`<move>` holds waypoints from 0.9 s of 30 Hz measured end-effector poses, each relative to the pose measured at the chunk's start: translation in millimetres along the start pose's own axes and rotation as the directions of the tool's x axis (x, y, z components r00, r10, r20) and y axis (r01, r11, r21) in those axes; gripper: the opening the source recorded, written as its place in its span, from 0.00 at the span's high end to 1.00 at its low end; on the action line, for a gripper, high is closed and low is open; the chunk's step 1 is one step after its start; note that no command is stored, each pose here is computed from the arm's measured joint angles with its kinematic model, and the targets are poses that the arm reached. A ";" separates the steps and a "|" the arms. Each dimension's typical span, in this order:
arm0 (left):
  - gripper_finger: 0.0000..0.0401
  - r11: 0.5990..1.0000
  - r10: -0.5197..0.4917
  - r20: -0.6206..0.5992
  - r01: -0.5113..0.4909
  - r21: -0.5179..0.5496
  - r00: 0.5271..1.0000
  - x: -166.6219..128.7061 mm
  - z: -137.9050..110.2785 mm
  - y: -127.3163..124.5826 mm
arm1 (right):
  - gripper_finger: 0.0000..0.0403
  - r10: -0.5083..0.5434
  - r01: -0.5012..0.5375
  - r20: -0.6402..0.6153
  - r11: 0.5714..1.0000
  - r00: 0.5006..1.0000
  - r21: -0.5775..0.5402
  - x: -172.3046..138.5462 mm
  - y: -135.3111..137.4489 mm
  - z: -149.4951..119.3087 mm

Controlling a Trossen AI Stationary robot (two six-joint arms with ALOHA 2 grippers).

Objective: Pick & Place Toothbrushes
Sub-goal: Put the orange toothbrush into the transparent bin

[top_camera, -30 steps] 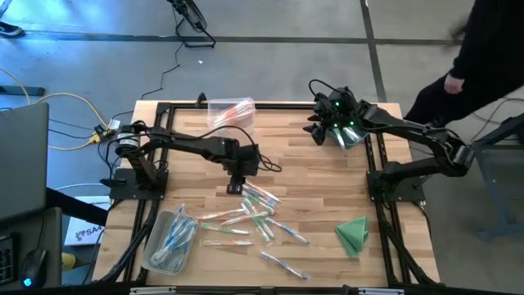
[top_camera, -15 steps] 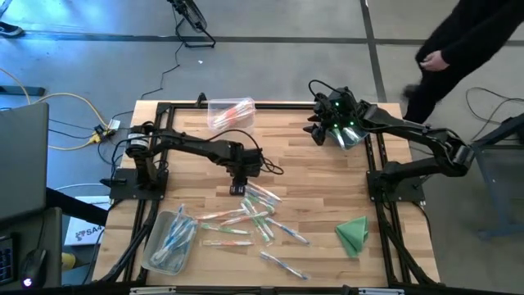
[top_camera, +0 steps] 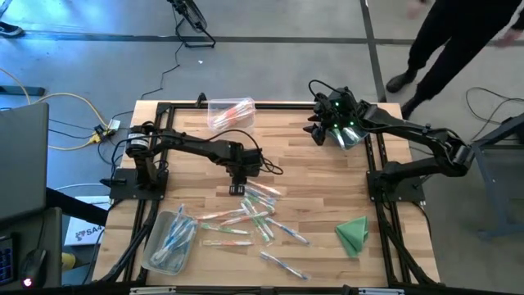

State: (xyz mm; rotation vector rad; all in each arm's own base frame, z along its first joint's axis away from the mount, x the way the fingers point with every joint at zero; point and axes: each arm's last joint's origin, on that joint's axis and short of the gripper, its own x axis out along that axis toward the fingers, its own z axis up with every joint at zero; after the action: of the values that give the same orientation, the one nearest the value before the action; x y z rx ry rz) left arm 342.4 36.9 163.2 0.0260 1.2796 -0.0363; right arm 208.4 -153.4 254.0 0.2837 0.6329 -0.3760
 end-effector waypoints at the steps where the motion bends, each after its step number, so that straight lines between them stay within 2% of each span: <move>1: 0.82 1.000 0.000 0.000 0.000 0.000 1.000 0.0 0.0 0.0 | 0.44 0.000 0.000 0.000 1.000 1.000 0.000 0.0 0.0 0.0; 9: 0.99 1.000 -0.001 -0.008 0.001 -0.010 1.000 0.0 -0.7 -0.1 | 0.44 0.000 0.000 0.000 1.000 1.000 -0.001 0.0 0.0 0.0; 20: 1.00 0.993 -0.008 -0.037 0.004 -0.117 0.999 -5.7 -5.3 3.1 | 0.44 -0.001 0.001 0.000 1.000 1.000 -0.027 0.0 -0.1 0.0; 27: 1.00 0.980 0.054 -0.031 -0.059 -0.189 0.998 -42.2 -5.7 32.9 | 0.44 0.000 0.000 -0.001 1.000 1.000 -0.027 0.0 -0.1 -0.1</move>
State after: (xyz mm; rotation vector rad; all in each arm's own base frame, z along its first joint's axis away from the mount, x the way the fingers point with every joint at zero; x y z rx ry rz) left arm 326.2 70.6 201.9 -0.1019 1.3028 0.1357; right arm 208.3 -153.5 253.9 0.2581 0.6383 -0.3675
